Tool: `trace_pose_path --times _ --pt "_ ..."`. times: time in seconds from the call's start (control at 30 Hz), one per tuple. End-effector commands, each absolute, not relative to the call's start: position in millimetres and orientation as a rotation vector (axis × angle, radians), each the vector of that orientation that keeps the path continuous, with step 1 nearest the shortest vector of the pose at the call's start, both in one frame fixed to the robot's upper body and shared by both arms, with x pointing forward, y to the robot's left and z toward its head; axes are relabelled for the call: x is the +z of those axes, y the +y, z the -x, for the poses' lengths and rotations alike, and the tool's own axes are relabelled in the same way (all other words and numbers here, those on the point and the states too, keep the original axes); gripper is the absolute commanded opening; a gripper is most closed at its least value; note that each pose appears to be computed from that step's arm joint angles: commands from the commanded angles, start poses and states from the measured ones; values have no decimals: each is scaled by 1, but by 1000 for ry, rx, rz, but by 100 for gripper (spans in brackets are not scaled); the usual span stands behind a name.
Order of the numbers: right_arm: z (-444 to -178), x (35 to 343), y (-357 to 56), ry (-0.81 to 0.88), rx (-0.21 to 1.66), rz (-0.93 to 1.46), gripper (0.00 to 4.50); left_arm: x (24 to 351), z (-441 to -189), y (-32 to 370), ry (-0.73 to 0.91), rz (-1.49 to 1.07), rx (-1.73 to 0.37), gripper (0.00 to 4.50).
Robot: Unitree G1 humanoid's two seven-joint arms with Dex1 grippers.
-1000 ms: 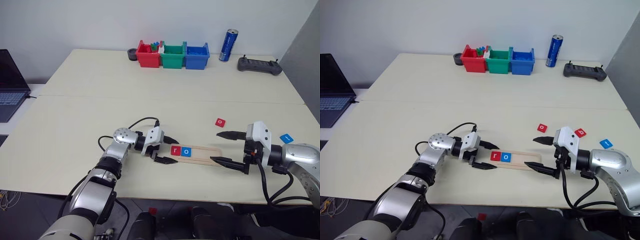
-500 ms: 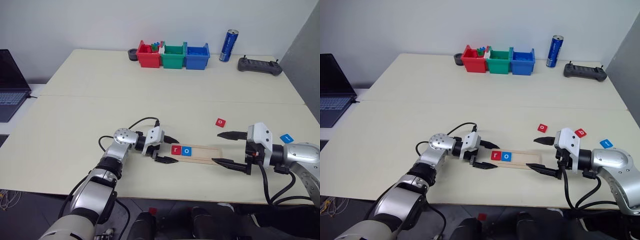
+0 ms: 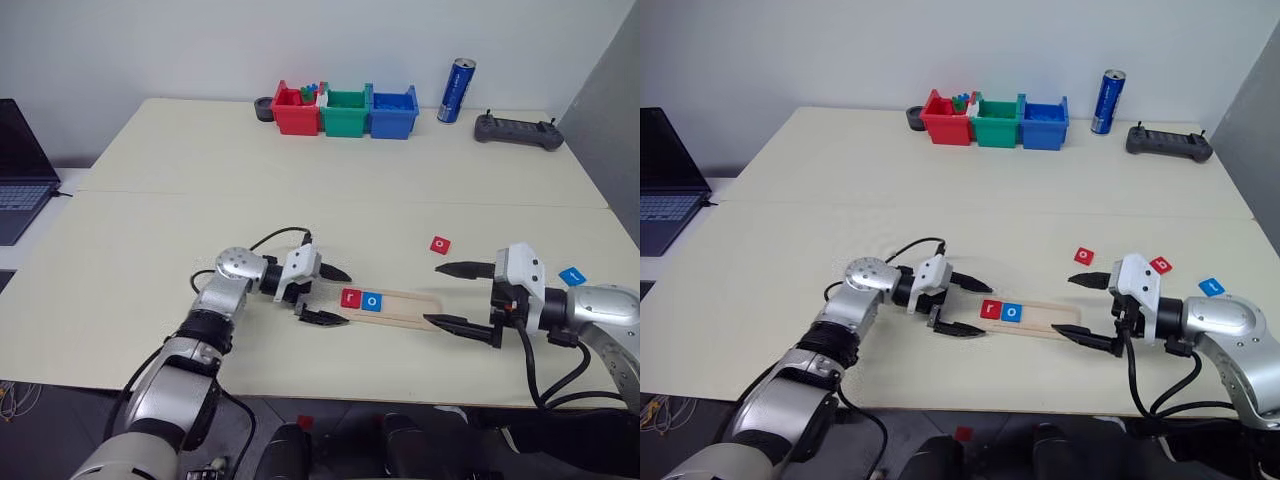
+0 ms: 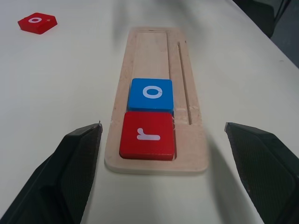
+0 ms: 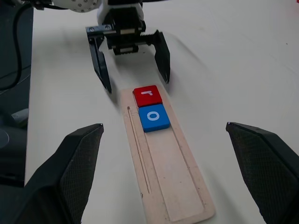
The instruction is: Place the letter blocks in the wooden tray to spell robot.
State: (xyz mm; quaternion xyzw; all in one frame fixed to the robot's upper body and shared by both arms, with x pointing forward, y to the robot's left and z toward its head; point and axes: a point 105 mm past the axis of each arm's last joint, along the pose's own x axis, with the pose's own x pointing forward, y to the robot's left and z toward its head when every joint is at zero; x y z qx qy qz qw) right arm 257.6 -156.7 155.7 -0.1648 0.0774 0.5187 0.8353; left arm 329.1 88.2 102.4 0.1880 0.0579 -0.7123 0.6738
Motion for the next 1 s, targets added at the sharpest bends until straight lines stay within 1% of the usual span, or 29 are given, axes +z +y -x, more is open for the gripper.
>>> trace_pose_path --times 0.03,0.1,0.2,0.27,0.37,0.43,0.57,0.7,1.0 --pt "-265 171 -167 114 975 284 450 142 -329 91 29 -395 -1564 445" --pt "-273 167 -179 122 865 270 450 155 -326 90 -8 -373 -1529 445" --pt "-283 161 -196 105 700 210 450 164 -319 84 -50 -341 -1473 445" --pt "-290 155 -209 98 561 200 450 165 -313 78 -76 -325 -1440 445" --pt "-303 142 -240 119 278 236 450 162 -304 65 -90 -265 -1403 445" --pt "-310 138 -248 113 178 216 450 161 -300 57 -100 -234 -1388 445" --pt "-322 130 -252 103 106 224 450 157 -296 39 -120 -206 -1381 445" --pt "-331 131 -270 93 53 235 450 157 -291 31 -123 -214 -1420 445" --pt "-345 128 -299 132 90 248 450 157 -283 25 -113 -236 -1512 445"
